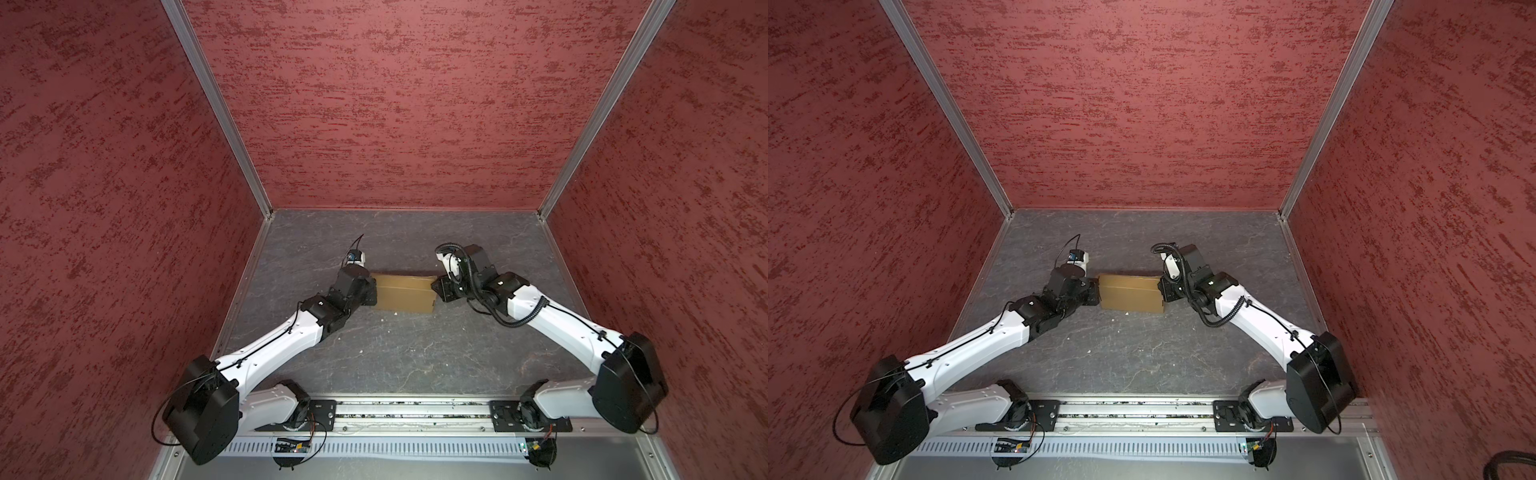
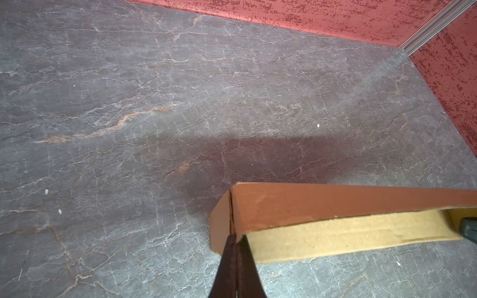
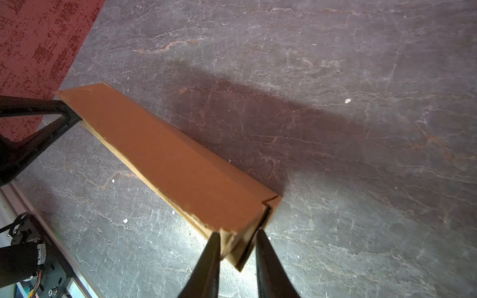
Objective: Fold the paper box
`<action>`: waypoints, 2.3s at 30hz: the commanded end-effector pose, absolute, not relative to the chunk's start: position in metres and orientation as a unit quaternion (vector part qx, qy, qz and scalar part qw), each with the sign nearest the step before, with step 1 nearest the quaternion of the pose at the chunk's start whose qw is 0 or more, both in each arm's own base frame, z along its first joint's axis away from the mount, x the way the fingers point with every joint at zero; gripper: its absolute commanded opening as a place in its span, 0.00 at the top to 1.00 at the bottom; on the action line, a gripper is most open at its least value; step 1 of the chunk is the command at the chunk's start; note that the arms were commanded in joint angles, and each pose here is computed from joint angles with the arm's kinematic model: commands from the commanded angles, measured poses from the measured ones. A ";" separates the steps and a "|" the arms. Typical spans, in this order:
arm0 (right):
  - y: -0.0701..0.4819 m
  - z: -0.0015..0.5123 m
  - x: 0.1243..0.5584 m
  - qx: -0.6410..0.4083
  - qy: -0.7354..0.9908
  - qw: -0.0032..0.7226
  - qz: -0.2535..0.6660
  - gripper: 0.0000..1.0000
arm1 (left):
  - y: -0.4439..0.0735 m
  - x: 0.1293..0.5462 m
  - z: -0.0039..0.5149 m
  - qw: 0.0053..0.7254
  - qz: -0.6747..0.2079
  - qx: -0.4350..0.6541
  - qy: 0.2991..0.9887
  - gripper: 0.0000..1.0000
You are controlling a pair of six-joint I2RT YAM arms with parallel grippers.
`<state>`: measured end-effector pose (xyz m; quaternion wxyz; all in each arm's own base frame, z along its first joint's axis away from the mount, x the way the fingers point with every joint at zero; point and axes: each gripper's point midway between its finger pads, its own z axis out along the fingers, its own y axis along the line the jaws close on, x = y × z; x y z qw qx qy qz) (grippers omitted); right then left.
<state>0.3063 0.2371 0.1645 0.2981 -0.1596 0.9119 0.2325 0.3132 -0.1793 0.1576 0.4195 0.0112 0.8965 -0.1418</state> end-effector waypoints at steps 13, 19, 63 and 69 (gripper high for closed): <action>0.239 0.182 0.312 -0.154 0.904 0.321 0.236 0.78 | -0.174 0.298 0.135 0.385 -0.129 0.021 0.914 1.00; 0.237 0.183 0.310 -0.154 0.904 0.322 0.233 0.78 | -0.175 0.298 0.135 0.384 -0.129 0.022 0.914 1.00; 0.233 0.182 0.310 -0.155 0.906 0.325 0.223 0.79 | -0.175 0.296 0.134 0.382 -0.127 0.023 0.915 1.00; 0.229 0.182 0.311 -0.148 0.909 0.326 0.212 0.80 | -0.175 0.296 0.133 0.382 -0.126 0.023 0.915 1.00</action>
